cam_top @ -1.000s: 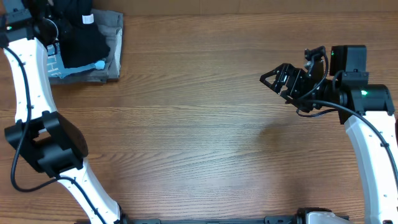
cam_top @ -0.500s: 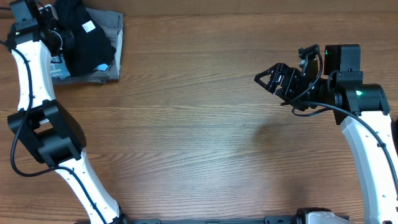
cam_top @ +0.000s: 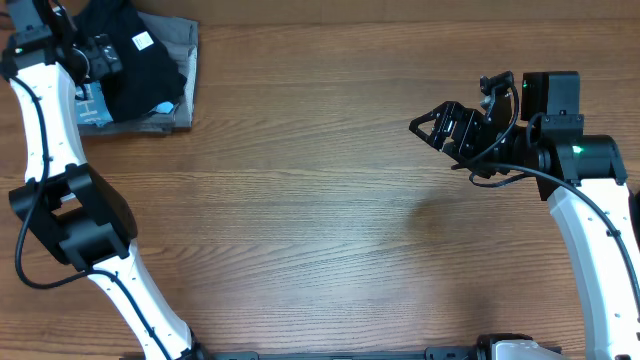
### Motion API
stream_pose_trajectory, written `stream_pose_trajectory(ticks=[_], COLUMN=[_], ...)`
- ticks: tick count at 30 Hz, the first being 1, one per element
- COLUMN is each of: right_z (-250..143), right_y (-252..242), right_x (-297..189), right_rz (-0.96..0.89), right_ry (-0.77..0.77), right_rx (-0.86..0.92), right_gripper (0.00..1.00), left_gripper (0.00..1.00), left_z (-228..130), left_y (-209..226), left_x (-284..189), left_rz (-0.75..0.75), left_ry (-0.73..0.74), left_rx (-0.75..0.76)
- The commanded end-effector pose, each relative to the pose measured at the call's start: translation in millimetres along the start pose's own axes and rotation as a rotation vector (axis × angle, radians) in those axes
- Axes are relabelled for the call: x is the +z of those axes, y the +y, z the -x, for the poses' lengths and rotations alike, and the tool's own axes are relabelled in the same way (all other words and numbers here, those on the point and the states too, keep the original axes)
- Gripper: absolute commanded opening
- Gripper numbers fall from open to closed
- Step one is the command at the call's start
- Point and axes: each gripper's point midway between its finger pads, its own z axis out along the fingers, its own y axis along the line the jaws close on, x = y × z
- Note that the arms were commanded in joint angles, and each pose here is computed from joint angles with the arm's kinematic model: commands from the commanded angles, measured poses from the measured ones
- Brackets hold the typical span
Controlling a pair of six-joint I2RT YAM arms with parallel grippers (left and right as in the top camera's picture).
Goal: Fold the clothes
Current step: 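Release the black shirt on the stack and press it flat with the left gripper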
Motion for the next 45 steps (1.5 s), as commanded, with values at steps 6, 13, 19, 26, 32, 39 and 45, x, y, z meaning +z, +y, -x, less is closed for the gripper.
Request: stream_pose_trajectory(ticks=[6,13,19,26,32,39,45], right_z=[-2,-2,-2,0,1,2,1], right_y=[1,1,1,2,3,-1,-3], right_x=[1,1,1,1,1,6,11], right_rz=[0.003,0.003,0.003,0.006,0.009,0.002,-0.002], right_ry=[0.004,0.004,0.003,-0.002,-0.008,0.006,0.020], right_rx=[-0.003,-0.003,-0.004,-0.008,-0.013,-0.002,0.004], right_gripper=[1.00,1.00,1.00,1.00,0.99,1.00,1.00], left_gripper=[0.04,0.04,0.04,0.04,0.04,0.05,0.05], left_z=[79,71,51,5,-30,24,58], left_y=[-14,-37,-38,-2,30,12,-32], left_x=[-115,-92,-35,49,81,19,-42], left_rz=[-0.031,-0.038,-0.027,0.144,0.223,0.193,0.074], left_ry=[-0.294,-0.271,-0.197,-0.059,0.052,-0.102,-0.230], left_rx=[-0.107,0.023,0.051,0.095,0.085,0.062,0.016])
